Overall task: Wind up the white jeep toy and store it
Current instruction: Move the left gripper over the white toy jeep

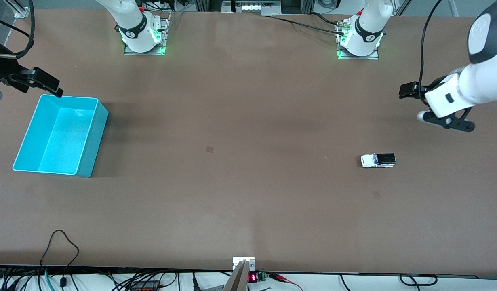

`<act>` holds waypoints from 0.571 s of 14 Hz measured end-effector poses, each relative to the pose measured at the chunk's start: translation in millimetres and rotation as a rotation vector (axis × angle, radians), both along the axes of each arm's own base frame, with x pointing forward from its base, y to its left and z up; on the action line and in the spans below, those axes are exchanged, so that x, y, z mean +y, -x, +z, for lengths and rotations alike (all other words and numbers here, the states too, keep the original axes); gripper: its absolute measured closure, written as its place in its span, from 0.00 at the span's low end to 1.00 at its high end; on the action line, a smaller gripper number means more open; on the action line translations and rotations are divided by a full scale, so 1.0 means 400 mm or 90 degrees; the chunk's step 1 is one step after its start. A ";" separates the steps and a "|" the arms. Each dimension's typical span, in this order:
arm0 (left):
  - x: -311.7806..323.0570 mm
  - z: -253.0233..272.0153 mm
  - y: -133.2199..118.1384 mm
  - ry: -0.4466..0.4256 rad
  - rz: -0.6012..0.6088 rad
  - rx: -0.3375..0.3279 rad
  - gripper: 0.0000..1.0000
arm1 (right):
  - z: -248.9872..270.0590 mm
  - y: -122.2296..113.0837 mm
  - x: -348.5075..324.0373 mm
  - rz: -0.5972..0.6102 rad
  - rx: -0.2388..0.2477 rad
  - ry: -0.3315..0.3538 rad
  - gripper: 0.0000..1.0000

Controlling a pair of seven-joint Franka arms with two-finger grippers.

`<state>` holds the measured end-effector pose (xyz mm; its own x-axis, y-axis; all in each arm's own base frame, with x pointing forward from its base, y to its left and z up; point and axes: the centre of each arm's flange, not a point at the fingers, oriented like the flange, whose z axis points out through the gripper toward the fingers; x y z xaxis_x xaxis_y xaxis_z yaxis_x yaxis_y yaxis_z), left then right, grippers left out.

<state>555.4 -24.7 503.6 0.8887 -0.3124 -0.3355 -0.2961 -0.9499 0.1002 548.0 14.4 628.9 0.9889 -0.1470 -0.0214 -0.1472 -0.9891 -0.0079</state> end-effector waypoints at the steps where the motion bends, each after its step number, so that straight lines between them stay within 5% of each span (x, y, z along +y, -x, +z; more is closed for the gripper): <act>1: 0.006 -0.016 -0.013 0.019 -0.047 -0.006 0.00 | 0.000 0.000 0.000 0.000 0.000 0.000 0.00; 8: 0.051 -0.232 -0.094 0.097 -0.369 -0.035 0.00 | 0.000 -0.001 0.000 0.000 0.000 0.000 0.00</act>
<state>592.8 -4.4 410.9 0.5739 -0.7921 -0.2078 -0.7700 -0.6084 0.1922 548.3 14.2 629.0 0.9888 -0.1476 -0.0210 -0.1478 -0.9890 -0.0079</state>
